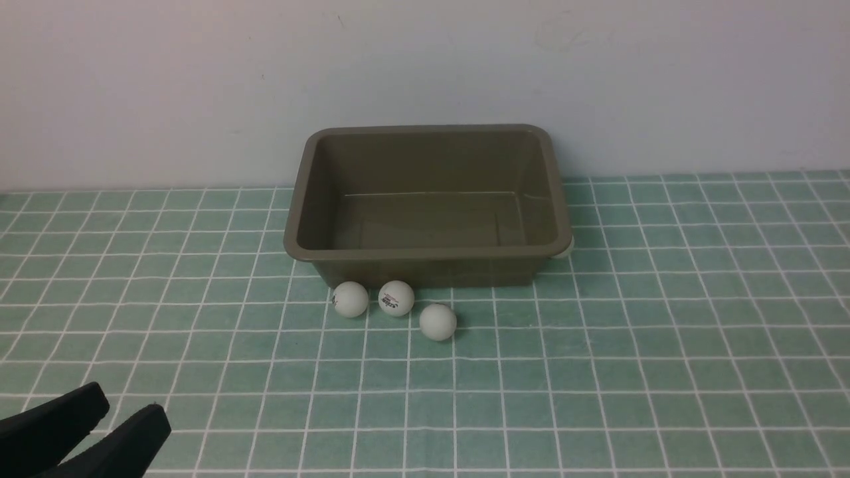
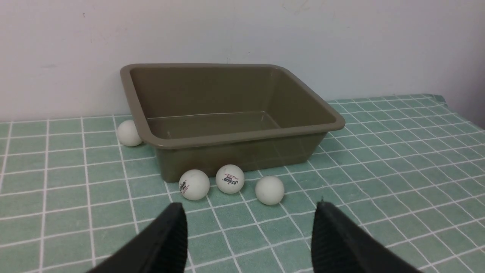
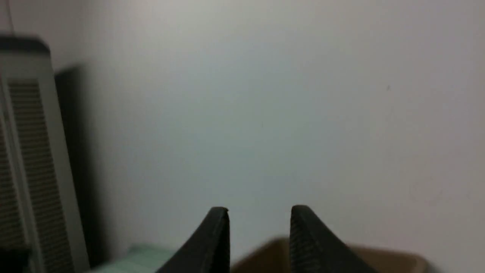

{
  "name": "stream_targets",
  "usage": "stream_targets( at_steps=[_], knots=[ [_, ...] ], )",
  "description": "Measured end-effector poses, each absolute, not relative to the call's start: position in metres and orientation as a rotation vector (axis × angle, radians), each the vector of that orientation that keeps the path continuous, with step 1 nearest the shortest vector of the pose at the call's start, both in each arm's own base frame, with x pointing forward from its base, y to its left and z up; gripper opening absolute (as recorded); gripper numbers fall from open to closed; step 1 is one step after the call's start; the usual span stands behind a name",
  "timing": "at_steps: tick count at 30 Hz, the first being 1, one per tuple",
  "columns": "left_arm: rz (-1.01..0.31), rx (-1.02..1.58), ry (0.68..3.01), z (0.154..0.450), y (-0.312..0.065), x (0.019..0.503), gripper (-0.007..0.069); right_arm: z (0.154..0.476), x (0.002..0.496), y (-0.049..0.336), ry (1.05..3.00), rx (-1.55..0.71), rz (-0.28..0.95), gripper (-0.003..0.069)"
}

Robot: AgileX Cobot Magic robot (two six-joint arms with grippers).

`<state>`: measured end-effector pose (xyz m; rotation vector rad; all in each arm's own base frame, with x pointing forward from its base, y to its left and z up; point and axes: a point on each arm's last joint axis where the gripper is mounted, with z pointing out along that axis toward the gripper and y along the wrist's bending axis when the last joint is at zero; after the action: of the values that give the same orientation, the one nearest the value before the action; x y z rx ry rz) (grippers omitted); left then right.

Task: Put the table tennis balls in the box on the green coffee tablecloth.
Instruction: 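Reach for and grasp a ping pong ball on the table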

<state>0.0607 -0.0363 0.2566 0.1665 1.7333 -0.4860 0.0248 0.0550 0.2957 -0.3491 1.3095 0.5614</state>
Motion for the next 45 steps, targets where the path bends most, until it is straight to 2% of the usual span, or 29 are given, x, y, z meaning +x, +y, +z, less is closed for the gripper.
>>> stream_targets(
  at_steps=[6, 11, 20, 24, 26, 30, 33, 35, 36, 37, 40, 42, 45],
  knots=[
    [-0.486, 0.167, 1.734, 0.257, -0.036, 0.061, 0.0405, 0.318, 0.047, 0.06, 1.538, -0.418, 0.631, 0.0218],
    [-0.486, 0.167, 1.734, 0.257, -0.036, 0.061, 0.0405, 0.337, 0.077, 0.057, 1.614, -0.414, 0.672, 0.0218],
    [-0.486, 0.167, 1.734, 0.257, -0.036, 0.061, 0.0405, 0.351, 0.118, 0.052, 1.669, -0.448, 0.616, 0.0218],
    [-0.486, 0.167, 1.734, 0.257, -0.036, 0.061, 0.0405, 0.349, 0.125, 0.051, 1.688, -0.449, 0.627, 0.0219],
    [-0.486, 0.168, 1.734, 0.257, -0.036, 0.061, 0.0405, 0.348, 0.125, 0.051, 1.682, -0.485, 0.613, 0.0219],
    [-0.483, 0.171, 1.733, 0.257, -0.036, 0.061, 0.0405, 0.347, 0.119, 0.058, 1.599, -0.722, 0.539, 0.0219],
    [-0.483, 0.171, 1.733, 0.257, -0.036, 0.061, 0.0405, 0.347, 0.117, 0.059, 1.486, -0.915, 0.39, 0.0219],
    [-0.483, 0.172, 1.733, 0.257, -0.036, 0.061, 0.0405, 0.347, 0.119, 0.057, 1.396, -1.019, 0.22, 0.0219],
    [-0.483, 0.172, 1.733, 0.257, -0.036, 0.061, 0.0405, 0.348, 0.122, 0.054, 1.367, -1.035, 0.12, 0.022],
    [-0.483, 0.172, 1.733, 0.257, -0.036, 0.061, 0.0405, 0.348, 0.123, 0.053, 1.361, -1.046, 0.113, 0.022],
    [-0.483, 0.172, 1.733, 0.257, -0.036, 0.061, 0.0405, 0.35, 0.128, 0.047, 1.331, -1.054, -0.059, 0.022],
    [-0.482, 0.172, 1.733, 0.257, -0.036, 0.061, 0.0405, 0.354, 0.138, 0.031, 1.318, -1.024, -0.368, 0.022],
    [-0.482, 0.173, 1.733, 0.257, -0.036, 0.061, 0.0405, 0.357, 0.144, 0.014, 1.326, -0.988, -0.633, 0.022]
  ],
)
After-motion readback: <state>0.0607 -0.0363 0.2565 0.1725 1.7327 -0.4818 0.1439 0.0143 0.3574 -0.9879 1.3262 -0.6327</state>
